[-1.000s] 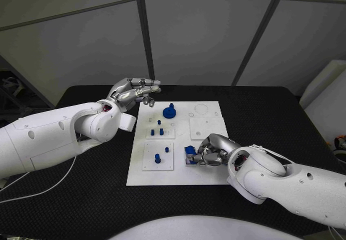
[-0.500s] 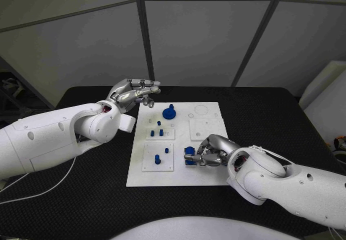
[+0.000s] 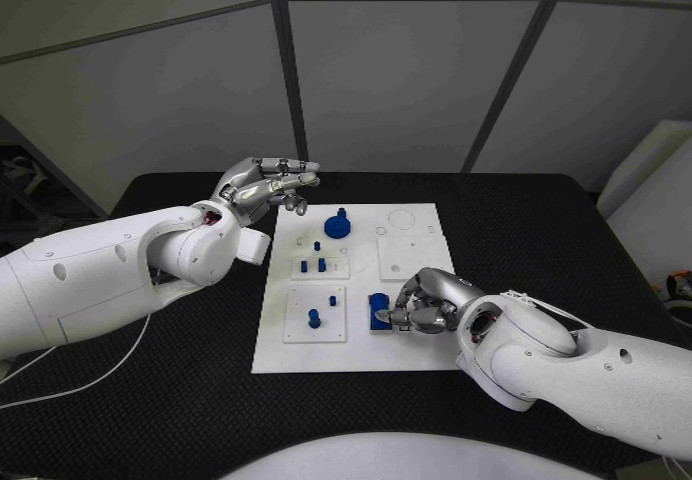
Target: Assemble the parts on the task board
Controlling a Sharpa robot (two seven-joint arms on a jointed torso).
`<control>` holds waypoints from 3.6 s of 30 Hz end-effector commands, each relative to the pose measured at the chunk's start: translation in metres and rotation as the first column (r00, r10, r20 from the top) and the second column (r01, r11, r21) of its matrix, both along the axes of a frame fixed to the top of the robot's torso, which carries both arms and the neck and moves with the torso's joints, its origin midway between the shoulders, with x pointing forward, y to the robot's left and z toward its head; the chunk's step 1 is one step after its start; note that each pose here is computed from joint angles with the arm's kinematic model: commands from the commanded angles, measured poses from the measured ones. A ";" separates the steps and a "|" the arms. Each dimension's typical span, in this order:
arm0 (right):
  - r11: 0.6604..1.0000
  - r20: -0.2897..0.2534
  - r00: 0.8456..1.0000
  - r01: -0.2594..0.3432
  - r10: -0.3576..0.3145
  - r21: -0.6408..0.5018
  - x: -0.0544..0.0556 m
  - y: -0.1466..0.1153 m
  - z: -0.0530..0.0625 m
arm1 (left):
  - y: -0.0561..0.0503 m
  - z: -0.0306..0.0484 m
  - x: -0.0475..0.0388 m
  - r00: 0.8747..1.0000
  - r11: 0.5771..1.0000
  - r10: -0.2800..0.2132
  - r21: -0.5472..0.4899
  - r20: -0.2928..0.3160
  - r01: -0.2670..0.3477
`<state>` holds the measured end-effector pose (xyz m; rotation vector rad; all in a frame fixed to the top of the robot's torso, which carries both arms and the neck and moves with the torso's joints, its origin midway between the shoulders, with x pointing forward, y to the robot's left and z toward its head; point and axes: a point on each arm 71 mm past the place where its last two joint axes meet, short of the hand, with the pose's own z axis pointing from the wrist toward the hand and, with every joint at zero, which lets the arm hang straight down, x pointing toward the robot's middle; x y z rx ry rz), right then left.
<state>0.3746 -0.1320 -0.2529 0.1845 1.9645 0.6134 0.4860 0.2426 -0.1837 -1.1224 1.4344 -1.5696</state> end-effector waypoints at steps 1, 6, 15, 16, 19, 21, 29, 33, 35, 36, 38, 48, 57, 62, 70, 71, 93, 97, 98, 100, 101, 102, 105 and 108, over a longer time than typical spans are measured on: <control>1.000 0.019 1.000 -0.016 0.016 -0.006 0.000 0.001 0.002 | -0.001 0.0013 -0.0002 1.000 1.000 -0.007 -0.006 0.004 0.007; 1.000 0.022 1.000 -0.012 0.012 -0.017 0.002 0.000 0.001 | -0.001 0.0013 -0.0003 1.000 1.000 -0.008 -0.006 0.004 0.008; 1.000 0.033 0.999 -0.009 0.009 -0.013 0.003 0.000 0.001 | 0.000 0.0014 -0.0005 1.000 1.000 -0.006 -0.005 0.004 0.006; 1.000 0.037 0.999 -0.007 0.008 -0.009 0.003 0.000 0.001 | 0.000 0.0014 -0.0005 1.000 1.000 -0.006 -0.005 0.004 0.006; 1.000 0.058 0.998 -0.007 0.006 0.018 0.002 -0.001 0.004 | 0.000 0.0014 -0.0004 1.000 1.000 -0.006 -0.005 0.004 0.006; 0.999 0.075 0.997 -0.017 0.013 0.051 0.001 -0.004 0.007 | 0.000 0.0014 -0.0004 1.000 1.000 -0.006 -0.005 0.005 0.006; 0.992 0.117 0.993 -0.036 0.022 0.119 -0.004 -0.041 0.022 | 0.000 0.0017 -0.0006 1.000 1.000 -0.007 -0.007 0.007 0.007; 0.996 0.118 0.993 -0.012 0.001 0.088 -0.003 -0.066 0.025 | -0.001 0.0019 -0.0007 1.000 1.000 -0.009 -0.009 0.009 0.009; 0.998 0.123 0.992 0.003 -0.010 0.063 -0.002 -0.078 0.025 | -0.002 0.0020 -0.0010 1.000 1.000 -0.011 -0.010 0.010 0.011; 0.999 0.126 0.992 0.008 -0.014 0.048 -0.002 -0.083 0.026 | -0.002 0.0021 -0.0012 1.000 1.000 -0.012 -0.010 0.010 0.012; 1.000 0.130 0.991 0.019 -0.021 0.019 -0.002 -0.091 0.025 | -0.003 0.0023 -0.0016 1.000 1.000 -0.014 -0.012 0.011 0.014; 0.990 0.122 0.991 0.067 -0.052 -0.125 0.003 -0.109 0.017 | -0.005 0.0019 -0.0023 1.000 1.000 -0.021 -0.015 0.010 0.021; 0.981 0.097 0.994 0.070 -0.054 -0.180 0.005 -0.107 0.009 | -0.004 0.0013 -0.0024 1.000 1.000 -0.021 -0.015 0.010 0.021; 0.979 0.082 0.995 0.068 -0.053 -0.190 0.006 -0.103 0.003 | -0.005 0.0012 -0.0025 1.000 1.000 -0.022 -0.015 0.009 0.022; 0.979 0.062 0.997 0.054 -0.043 -0.196 0.009 -0.094 -0.006 | -0.004 0.0012 -0.0030 1.000 1.000 -0.022 -0.015 0.009 0.022; 0.978 0.058 0.997 0.052 -0.041 -0.200 0.009 -0.093 -0.007 | -0.004 0.0012 -0.0030 1.000 1.000 -0.022 -0.015 0.009 0.022; 0.937 0.044 0.999 -0.005 0.021 -0.350 0.008 -0.081 -0.018 | -0.002 0.0015 -0.0036 1.000 1.000 -0.020 -0.014 0.008 0.020; 0.936 0.054 0.998 0.004 0.016 -0.352 0.007 -0.079 -0.017 | -0.002 0.0015 -0.0038 1.000 1.000 -0.019 -0.013 0.008 0.020; 0.937 0.056 0.998 0.007 0.013 -0.350 0.007 -0.079 -0.017 | -0.002 0.0016 -0.0039 1.000 1.000 -0.019 -0.013 0.008 0.020; 0.939 0.060 0.998 0.015 0.005 -0.342 0.007 -0.078 -0.016 | -0.002 0.0016 -0.0040 1.000 1.000 -0.020 -0.013 0.008 0.020; 0.942 0.061 0.998 0.021 -0.001 -0.336 0.006 -0.078 -0.016 | -0.002 0.0016 -0.0040 1.000 1.000 -0.020 -0.013 0.008 0.020; 0.944 0.063 0.998 0.028 -0.008 -0.328 0.006 -0.078 -0.015 | -0.002 0.0016 -0.0040 1.000 1.000 -0.020 -0.013 0.008 0.020; 0.952 0.065 0.997 0.055 -0.037 -0.300 0.004 -0.078 -0.013 | -0.002 0.0016 -0.0040 1.000 1.000 -0.019 -0.013 0.008 0.019; 0.960 0.061 0.995 0.086 -0.072 -0.266 0.002 -0.079 -0.011 | -0.002 0.0016 -0.0041 1.000 1.000 -0.019 -0.013 0.008 0.020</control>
